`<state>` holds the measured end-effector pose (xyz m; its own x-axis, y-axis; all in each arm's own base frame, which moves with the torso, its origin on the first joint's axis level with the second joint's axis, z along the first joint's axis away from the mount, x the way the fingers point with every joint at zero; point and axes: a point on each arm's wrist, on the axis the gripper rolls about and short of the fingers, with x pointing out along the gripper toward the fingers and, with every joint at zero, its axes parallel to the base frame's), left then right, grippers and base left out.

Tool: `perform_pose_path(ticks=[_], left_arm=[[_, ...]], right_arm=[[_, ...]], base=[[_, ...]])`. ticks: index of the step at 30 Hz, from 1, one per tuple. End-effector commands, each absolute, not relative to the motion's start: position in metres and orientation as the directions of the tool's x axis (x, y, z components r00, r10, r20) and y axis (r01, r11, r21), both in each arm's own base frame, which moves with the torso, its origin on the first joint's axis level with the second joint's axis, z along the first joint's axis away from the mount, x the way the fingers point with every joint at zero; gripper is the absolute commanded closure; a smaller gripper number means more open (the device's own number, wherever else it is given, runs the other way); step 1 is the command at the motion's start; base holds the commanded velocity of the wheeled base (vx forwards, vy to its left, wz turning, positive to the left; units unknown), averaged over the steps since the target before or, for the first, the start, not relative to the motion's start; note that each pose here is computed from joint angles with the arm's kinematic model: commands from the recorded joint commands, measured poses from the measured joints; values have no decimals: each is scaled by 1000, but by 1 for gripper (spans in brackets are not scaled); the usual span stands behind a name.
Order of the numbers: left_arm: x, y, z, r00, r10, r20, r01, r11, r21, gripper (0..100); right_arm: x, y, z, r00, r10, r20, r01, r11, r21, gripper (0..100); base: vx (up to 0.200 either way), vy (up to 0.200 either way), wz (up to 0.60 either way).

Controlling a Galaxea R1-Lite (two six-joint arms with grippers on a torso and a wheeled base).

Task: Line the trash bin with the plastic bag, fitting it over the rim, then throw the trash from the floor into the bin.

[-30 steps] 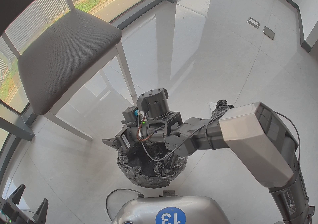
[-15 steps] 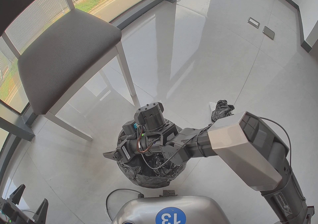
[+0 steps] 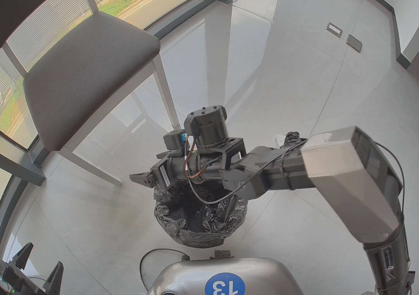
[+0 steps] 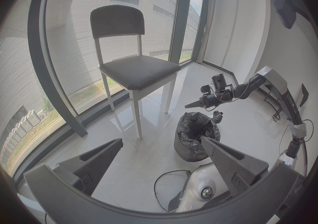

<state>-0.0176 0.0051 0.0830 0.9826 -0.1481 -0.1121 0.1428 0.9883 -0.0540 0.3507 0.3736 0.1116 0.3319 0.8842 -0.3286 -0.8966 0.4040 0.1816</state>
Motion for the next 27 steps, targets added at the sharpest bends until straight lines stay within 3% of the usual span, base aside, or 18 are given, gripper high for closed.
perform_pose_path(ticks=[1, 3, 4, 5, 6, 7, 8, 9, 11, 16, 27], left_arm=[[-18, 5, 83, 982, -148, -113, 143, 988, -54, 0], [-18, 5, 83, 982, -148, -113, 143, 988, -54, 0], [-18, 5, 83, 982, -148, -113, 143, 988, -54, 0], [-17, 5, 83, 982, -148, -115, 143, 988, -54, 0], [-17, 5, 83, 982, -148, -115, 143, 988, -54, 0], [-18, 5, 83, 982, -148, -113, 143, 988, -54, 0], [-18, 5, 83, 982, -148, -113, 143, 988, -54, 0], [-18, 5, 83, 982, -148, -113, 143, 988, -54, 0], [-17, 5, 83, 982, -148, -115, 143, 988, -54, 0], [-17, 5, 83, 982, -148, -115, 143, 988, -54, 0], [-17, 5, 83, 982, -148, -115, 143, 988, -54, 0]], right_arm=[[338, 306, 177, 427, 853, -301, -871, 477, 116, 0], [335, 268, 189, 478, 821, -312, -848, 524, 78, 0], [335, 268, 189, 478, 821, -312, -848, 524, 78, 0], [331, 229, 198, 531, 783, -324, -817, 575, 50, 0], [331, 229, 198, 531, 783, -324, -817, 575, 50, 0], [324, 192, 203, 581, 741, -337, -781, 624, 26, 0], [322, 184, 205, 593, 731, -338, -772, 636, 21, 0], [311, 136, 212, 668, 662, -341, -708, 706, -18, 0], [306, 105, 217, 722, 605, -336, -653, 756, -42, 0], [309, 56, 220, 807, 487, -333, -532, 845, -52, 0], [334, 12, 188, 878, 253, -406, -344, 924, -167, 0]], base=[[0, 0, 0], [0, 0, 0], [0, 0, 0], [0, 0, 0], [0, 0, 0], [0, 0, 0], [0, 0, 0], [0, 0, 0], [0, 0, 0], [0, 0, 0], [0, 0, 0]])
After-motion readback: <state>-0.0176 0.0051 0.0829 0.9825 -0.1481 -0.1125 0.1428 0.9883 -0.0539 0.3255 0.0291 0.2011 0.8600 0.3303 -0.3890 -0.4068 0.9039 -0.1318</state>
